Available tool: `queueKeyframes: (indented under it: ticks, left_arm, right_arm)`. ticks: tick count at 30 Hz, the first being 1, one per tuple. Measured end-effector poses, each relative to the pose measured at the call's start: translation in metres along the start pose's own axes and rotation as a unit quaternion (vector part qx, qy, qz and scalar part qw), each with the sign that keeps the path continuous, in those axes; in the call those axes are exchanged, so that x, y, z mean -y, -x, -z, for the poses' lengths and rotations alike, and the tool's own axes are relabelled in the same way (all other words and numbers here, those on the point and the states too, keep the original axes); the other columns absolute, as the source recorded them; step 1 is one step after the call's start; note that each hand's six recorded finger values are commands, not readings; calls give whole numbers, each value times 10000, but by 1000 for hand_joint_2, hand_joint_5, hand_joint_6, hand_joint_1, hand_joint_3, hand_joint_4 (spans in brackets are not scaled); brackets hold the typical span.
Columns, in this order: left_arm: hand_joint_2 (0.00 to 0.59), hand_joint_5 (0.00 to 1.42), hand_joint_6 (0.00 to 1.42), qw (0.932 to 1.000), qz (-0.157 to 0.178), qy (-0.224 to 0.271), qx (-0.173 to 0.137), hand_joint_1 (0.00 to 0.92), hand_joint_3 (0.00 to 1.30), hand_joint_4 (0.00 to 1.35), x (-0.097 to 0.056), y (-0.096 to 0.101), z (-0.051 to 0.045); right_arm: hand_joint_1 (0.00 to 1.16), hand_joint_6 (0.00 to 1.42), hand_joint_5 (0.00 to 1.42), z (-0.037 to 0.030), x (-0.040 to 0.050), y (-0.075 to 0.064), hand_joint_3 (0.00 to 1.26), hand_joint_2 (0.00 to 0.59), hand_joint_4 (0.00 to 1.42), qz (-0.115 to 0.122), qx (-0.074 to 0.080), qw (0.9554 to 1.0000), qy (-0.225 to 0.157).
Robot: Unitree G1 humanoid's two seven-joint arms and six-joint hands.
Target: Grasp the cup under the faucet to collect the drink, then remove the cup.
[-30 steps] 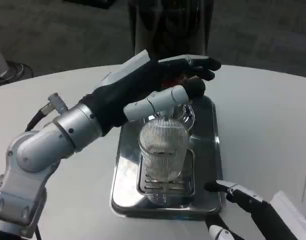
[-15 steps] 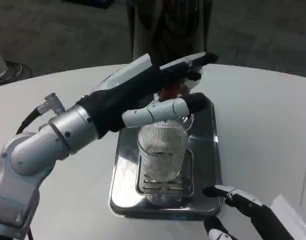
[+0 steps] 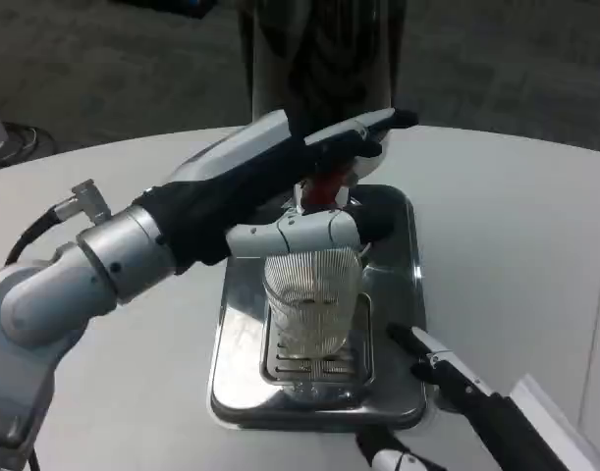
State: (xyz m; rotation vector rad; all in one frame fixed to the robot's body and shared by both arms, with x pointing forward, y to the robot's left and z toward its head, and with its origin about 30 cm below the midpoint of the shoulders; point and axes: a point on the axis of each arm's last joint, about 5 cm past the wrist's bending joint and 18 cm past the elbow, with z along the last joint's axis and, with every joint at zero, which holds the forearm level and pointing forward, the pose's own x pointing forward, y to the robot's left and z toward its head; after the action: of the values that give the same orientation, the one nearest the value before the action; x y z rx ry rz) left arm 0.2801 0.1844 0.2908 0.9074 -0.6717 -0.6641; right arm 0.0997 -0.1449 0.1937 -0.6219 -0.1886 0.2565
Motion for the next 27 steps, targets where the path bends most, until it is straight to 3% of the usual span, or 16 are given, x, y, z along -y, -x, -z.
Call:
queueKeyframes:
  ticks: [4,13,18,23,27]
  left_arm:
    - [92,98,242,10000,-3,-68,-8,0,79,0,0,9,-2]
    - [93,98,250,9999,-74,-118,-5,0,79,0,2,33,-7]
    - [93,98,253,9999,-96,-125,-14,0,79,0,6,46,-3]
    - [94,99,254,9998,-119,-155,-16,0,80,0,3,64,-3]
    - [95,104,255,9998,-126,-178,-23,0,85,0,-5,74,-2]
  right_arm:
    - [624,163,86,33,-47,-43,5,236,32,108,-45,9999,-58]
    - [656,159,62,112,-93,-316,0,223,32,512,117,9985,-166]
    - [668,148,61,152,-101,-440,4,216,32,511,233,9979,-323]
    - [669,144,61,199,-47,-553,10,211,32,427,380,9980,-280]
    - [668,144,61,252,-28,-594,18,210,34,348,373,9981,-340]
